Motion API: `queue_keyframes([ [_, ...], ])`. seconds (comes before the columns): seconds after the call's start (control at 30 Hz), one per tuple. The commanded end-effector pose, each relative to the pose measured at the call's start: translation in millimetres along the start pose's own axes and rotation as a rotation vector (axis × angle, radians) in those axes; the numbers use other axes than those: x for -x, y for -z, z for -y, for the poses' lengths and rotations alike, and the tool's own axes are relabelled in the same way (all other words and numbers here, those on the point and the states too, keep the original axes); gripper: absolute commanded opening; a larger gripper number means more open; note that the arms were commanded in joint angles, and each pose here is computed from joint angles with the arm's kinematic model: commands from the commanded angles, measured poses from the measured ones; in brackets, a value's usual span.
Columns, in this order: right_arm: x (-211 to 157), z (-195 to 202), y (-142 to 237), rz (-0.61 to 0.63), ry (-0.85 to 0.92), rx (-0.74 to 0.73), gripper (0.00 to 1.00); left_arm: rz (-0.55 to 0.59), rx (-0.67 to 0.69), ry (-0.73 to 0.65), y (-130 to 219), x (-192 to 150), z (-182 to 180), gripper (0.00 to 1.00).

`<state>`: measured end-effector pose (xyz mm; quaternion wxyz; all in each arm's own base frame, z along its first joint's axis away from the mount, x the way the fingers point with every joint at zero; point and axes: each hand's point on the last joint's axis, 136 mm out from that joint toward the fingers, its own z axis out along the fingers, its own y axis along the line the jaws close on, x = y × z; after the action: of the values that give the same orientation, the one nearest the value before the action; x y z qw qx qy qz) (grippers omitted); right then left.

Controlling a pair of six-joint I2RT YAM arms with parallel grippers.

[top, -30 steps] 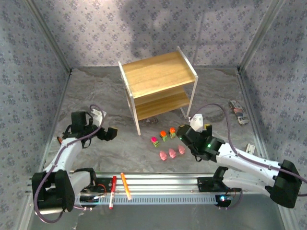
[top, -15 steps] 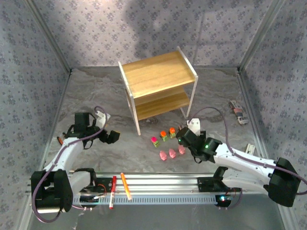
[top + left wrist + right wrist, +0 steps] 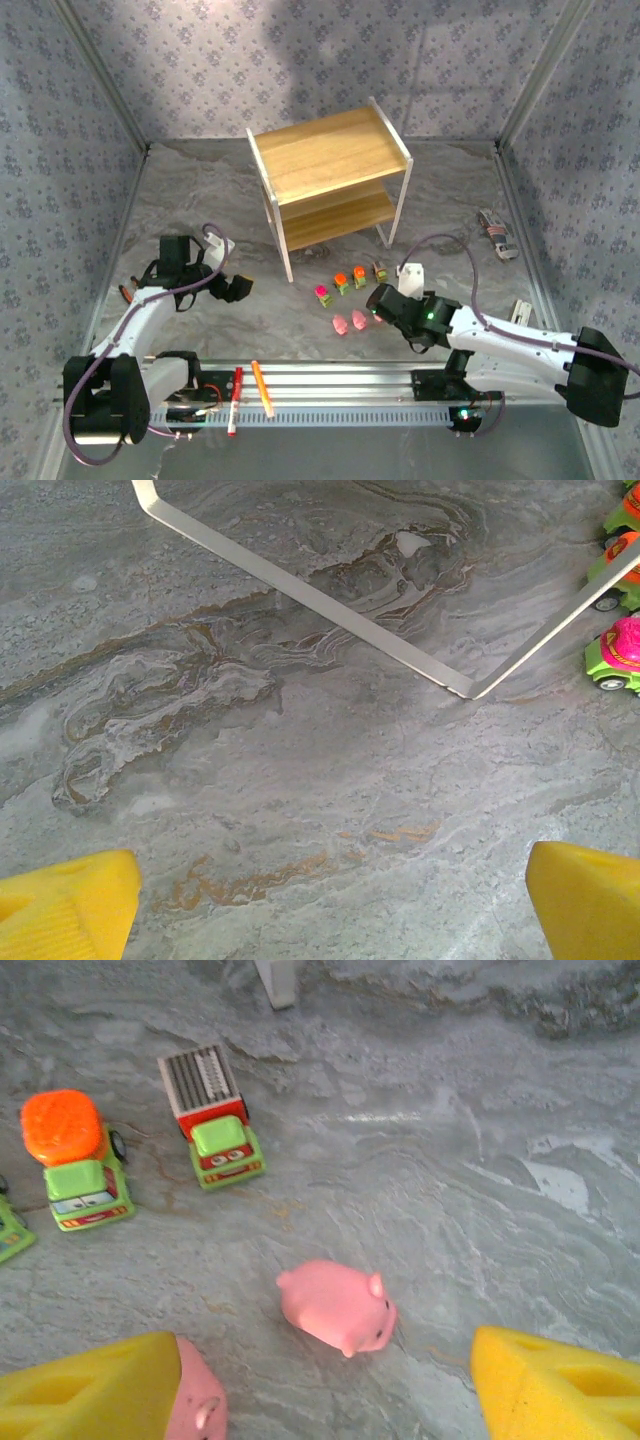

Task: Place and organize the plastic toys onto the shelf

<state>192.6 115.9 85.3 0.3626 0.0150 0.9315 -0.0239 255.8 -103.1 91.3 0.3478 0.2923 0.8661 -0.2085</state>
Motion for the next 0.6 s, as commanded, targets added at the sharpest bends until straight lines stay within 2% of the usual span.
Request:
queue_keyframes([
  [0.0, -17.3, 17.0, -4.9, -0.079, -0.037, -0.048, 0.75, -0.015, -0.029, -0.006, -0.7, -4.7, 6.1, 0.99],
  [0.17, -24.7, 19.0, -12.5, -0.187, -0.037, -0.033, 0.7, -0.016, -0.028, -0.005, -0.8, -4.8, 6.0, 0.99],
  [0.37, -27.4, 13.7, -16.6, -0.264, -0.045, 0.008, 0.7, -0.016, -0.025, -0.005, -0.9, -4.0, 5.2, 0.99],
  [0.57, -29.4, 1.7, -28.0, -0.289, -0.039, 0.034, 0.71, -0.016, -0.024, -0.003, -1.0, -3.8, 4.8, 0.99],
])
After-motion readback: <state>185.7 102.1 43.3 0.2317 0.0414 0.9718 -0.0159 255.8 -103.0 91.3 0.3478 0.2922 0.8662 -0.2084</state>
